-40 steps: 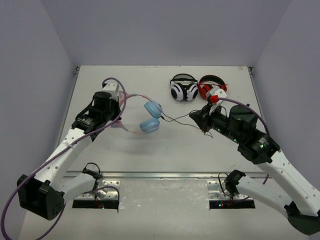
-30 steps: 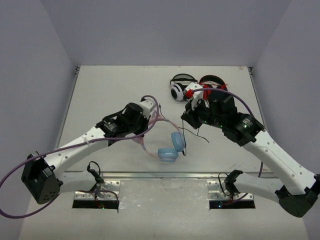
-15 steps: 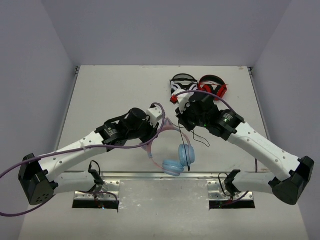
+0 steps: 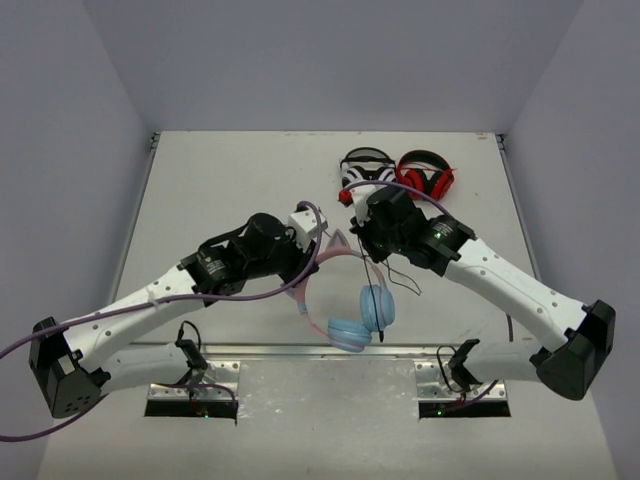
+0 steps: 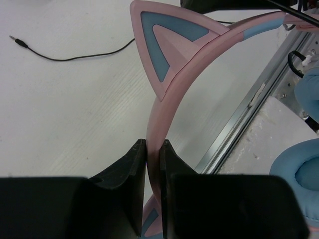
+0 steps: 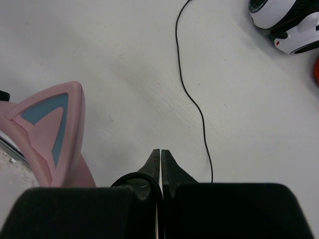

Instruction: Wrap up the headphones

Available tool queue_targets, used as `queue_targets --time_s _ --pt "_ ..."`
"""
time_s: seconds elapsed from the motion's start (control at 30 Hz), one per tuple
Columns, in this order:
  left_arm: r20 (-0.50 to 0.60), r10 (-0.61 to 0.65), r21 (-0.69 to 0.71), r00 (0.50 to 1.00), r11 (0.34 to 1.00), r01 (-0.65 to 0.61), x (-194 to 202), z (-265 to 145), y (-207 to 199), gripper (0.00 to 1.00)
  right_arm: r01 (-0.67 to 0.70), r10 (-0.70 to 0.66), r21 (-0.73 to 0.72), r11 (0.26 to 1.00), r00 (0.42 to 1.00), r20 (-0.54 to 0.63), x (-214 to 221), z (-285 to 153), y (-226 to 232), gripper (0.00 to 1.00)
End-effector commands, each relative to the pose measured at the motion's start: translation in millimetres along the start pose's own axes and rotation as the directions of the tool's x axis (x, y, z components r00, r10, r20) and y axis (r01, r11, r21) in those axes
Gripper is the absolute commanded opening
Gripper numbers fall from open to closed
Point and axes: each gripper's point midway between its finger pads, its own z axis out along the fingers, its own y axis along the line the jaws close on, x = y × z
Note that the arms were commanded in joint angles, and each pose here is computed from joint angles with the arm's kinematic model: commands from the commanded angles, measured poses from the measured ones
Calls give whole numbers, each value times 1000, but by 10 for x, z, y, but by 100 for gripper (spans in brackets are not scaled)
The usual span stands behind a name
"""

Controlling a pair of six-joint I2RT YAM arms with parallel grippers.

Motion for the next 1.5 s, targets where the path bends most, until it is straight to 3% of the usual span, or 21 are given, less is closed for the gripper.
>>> queue_targets --time_s 0.0,0.5,0.67,1.0,1.23,1.47 --pt "217 13 178 976 983 -53 -678 -293 -426 1 -36 34 29 999 996 88 -359 -65 -74 1" --pt "531 -72 204 844 978 -44 -1476 -1081 -567 0 -57 70 -75 996 980 185 -728 -379 4 1" --pt "555 -89 211 827 977 -37 -1595 -1145 -583 0 -67 76 -52 996 975 209 -800 -488 -92 1" --pt "502 -83 193 861 981 -18 -1464 -1031 -537 1 -170 155 33 985 950 270 -881 -680 -512 1" --pt "585 -140 232 799 973 0 -1724 -1212 -597 0 -163 164 -24 986 961 222 -781 -543 -417 1" --pt "651 -196 264 733 964 24 -1931 -1384 -622 1 -143 159 -77 987 954 255 -793 -588 -353 1"
